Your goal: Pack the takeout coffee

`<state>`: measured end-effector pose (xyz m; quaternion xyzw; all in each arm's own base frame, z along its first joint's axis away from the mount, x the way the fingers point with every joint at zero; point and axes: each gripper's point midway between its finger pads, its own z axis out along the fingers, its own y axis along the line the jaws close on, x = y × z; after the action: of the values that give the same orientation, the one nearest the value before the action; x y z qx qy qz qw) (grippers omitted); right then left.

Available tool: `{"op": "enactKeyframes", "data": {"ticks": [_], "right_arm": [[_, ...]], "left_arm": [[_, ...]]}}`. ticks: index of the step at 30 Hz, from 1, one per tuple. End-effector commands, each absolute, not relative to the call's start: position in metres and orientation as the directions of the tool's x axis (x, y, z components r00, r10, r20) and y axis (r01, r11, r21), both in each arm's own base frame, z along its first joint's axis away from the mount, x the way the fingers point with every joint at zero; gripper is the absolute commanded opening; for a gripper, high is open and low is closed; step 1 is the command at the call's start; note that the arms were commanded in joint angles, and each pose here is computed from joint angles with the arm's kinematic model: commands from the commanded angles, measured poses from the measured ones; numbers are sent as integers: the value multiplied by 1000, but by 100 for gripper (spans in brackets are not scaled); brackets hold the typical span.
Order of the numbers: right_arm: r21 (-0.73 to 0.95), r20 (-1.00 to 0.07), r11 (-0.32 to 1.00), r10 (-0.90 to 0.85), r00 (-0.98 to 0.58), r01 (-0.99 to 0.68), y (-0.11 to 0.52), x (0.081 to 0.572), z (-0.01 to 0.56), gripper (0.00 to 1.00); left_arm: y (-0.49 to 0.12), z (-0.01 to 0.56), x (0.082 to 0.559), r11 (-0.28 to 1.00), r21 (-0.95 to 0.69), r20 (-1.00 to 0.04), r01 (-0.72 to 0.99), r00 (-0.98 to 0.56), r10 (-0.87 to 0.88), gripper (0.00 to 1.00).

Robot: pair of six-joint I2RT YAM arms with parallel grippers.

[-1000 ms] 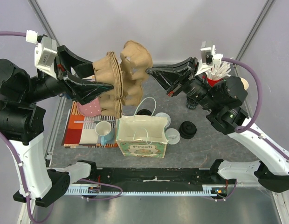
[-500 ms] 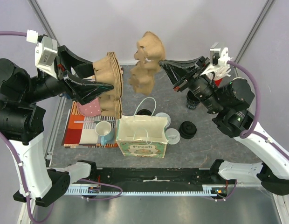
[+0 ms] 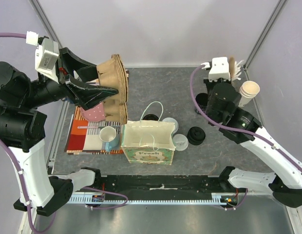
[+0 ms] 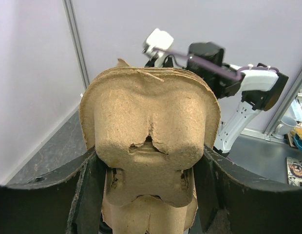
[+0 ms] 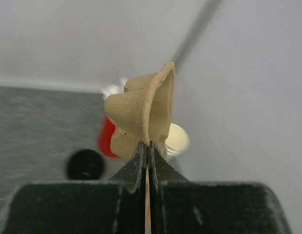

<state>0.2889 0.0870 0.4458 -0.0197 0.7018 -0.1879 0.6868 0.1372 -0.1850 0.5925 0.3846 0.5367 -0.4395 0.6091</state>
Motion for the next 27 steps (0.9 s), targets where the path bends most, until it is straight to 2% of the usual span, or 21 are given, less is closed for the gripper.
{"op": "enactKeyframes", "data": {"ticks": [1,3,4,5,6,7,9,13,17,23,25,26,27], "right_arm": [[-492,-870,694,-383,-310,525,-7,258,420,0],[-550,-834,631,-384,-395,548,-32,267,401,0],[-615,-785,605,-405,-470,506,-39,270,384,0],[-636,-762,604,-395,-513,480,-46,277,369,0],[-627,-751,662,-373,-546,410,-42,299,340,0],[-667,-690,634,-330,-644,391,-69,297,312,0],[-693,-611,645,-287,-738,323,-82,308,264,0],[-611,-586,745,-196,-786,268,-76,326,210,0],[-621,-426,761,-130,-895,184,-76,324,148,0],[-596,-276,796,-81,-958,105,-69,298,80,0],[-588,-257,803,-73,-964,96,-67,293,71,0],[-585,-254,805,-68,-965,97,-66,293,68,4],[-581,-255,808,-67,-965,97,-66,293,69,27]], "left_arm": [[-187,613,119,278,69,-982,958,114,-150,2],[-189,615,115,264,76,-981,962,119,-153,2],[-190,616,111,250,80,-980,965,122,-156,2],[-191,617,110,245,84,-980,966,125,-157,2],[-191,617,108,240,87,-979,967,127,-158,2],[-192,618,105,232,92,-978,968,131,-160,2],[-192,619,102,226,97,-977,969,136,-162,2],[-194,622,95,204,106,-975,973,142,-170,2],[-195,625,92,189,118,-973,975,151,-175,2],[-198,625,91,162,106,-975,981,134,-179,2],[-199,625,94,160,97,-976,982,125,-179,2],[-199,626,94,160,96,-976,982,125,-181,2],[-200,626,94,158,94,-976,983,122,-181,2]]}}
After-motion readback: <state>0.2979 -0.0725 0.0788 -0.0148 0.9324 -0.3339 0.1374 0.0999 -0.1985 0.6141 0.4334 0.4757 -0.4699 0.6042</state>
